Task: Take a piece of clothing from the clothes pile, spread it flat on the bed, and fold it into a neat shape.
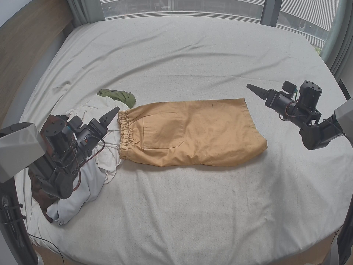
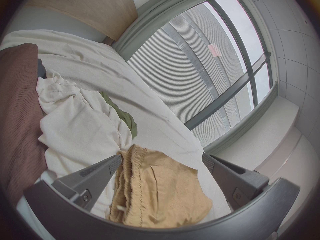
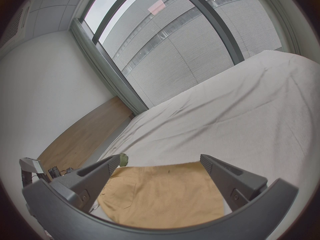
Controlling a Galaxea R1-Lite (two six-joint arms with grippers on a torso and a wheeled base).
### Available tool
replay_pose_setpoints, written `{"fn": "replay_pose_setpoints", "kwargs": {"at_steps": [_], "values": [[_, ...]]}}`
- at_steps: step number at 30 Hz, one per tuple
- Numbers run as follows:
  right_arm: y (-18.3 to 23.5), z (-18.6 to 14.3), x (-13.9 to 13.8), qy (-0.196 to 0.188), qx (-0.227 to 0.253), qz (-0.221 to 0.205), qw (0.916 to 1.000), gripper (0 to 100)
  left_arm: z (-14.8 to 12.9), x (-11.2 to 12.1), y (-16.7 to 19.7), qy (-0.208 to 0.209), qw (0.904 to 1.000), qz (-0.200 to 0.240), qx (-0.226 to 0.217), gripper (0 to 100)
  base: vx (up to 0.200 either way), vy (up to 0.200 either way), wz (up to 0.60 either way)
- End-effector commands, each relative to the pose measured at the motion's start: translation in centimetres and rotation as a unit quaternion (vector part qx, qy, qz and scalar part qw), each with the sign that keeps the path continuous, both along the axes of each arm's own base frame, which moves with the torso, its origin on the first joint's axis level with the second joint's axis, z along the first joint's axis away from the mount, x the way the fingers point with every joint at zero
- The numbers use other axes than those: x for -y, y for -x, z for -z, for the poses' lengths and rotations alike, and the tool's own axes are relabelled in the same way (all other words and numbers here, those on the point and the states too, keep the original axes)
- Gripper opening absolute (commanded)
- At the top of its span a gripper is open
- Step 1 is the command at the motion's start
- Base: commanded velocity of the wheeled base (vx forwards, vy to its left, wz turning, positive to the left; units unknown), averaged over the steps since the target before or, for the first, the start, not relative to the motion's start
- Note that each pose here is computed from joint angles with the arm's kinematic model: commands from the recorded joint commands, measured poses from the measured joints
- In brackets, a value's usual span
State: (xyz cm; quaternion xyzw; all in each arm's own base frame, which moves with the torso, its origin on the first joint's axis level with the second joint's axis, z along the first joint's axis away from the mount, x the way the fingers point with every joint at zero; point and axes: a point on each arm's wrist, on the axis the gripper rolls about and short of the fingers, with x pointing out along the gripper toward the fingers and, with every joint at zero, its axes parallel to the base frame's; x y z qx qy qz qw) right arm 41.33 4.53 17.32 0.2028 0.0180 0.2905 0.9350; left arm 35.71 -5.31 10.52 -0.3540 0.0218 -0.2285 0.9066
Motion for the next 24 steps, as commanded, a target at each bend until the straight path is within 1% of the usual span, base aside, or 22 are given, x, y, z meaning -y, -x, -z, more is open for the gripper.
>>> {"fn": "replay_pose_setpoints", "kwargs": {"at_steps": [1,2,3,4,5,7,8,12,14,20,23,24], "values": [[7.4,-2.3,0.2,-0.041,-0.008,-0.012,0.9991,100,-3.8,-0.9,6.2,-0.007,0.9962,0.085,0.017,100,0.0,0.0,0.0],[8.8,-2.0,0.2,-0.056,-0.019,-0.016,0.9981,100,-4.4,-1.2,7.0,-0.012,0.9947,0.099,0.024,100,0.0,0.0,0.0],[9.1,-1.8,0.3,-0.06,-0.024,-0.018,0.9978,100,-4.4,-1.3,7.2,-0.012,0.9943,0.103,0.023,100,0.0,0.0,0.0],[10.6,-0.8,0.3,-0.073,-0.041,-0.03,0.9961,100,-5.2,-1.4,8.3,-0.014,0.9927,0.115,0.033,100,0.0,0.0,0.0],[11.2,0.0,0.3,-0.072,-0.047,-0.038,0.9956,100,-5.6,-1.4,8.8,-0.015,0.9918,0.121,0.038,100,0.0,0.0,0.0],[11.7,0.6,0.2,-0.07,-0.047,-0.049,0.9953,100,-5.7,-1.3,9.3,-0.016,0.9913,0.125,0.04,100,0.0,0.0,0.0],[11.9,0.9,0.0,-0.064,-0.039,-0.056,0.9956,100,-5.7,-1.3,9.6,-0.018,0.9911,0.126,0.04,100,0.0,0.0,0.0],[12.0,1.5,-0.5,-0.054,-0.044,-0.064,0.9955,100,-5.8,-0.9,9.6,-0.026,0.9898,0.132,0.048,100,0.0,0.0,0.0],[12.3,1.9,-0.8,-0.053,-0.053,-0.069,0.9948,100,-5.5,-0.4,9.8,-0.039,0.9885,0.137,0.051,100,0.0,0.0,0.0],[13.1,2.4,-1.2,-0.047,-0.063,-0.077,0.9939,100,-4.9,-0.5,10.0,-0.07,0.987,0.132,0.058,100,0.0,0.0,0.0],[13.4,3.1,-1.3,-0.035,-0.074,-0.078,0.9936,100,-3.8,-0.6,9.9,-0.112,0.9841,0.123,0.061,100,0.0,0.0,0.0],[13.3,3.2,-1.3,-0.034,-0.075,-0.078,0.9935,100,-3.6,-0.7,9.8,-0.118,0.9838,0.121,0.06,100,0.0,0.0,0.0]]}}
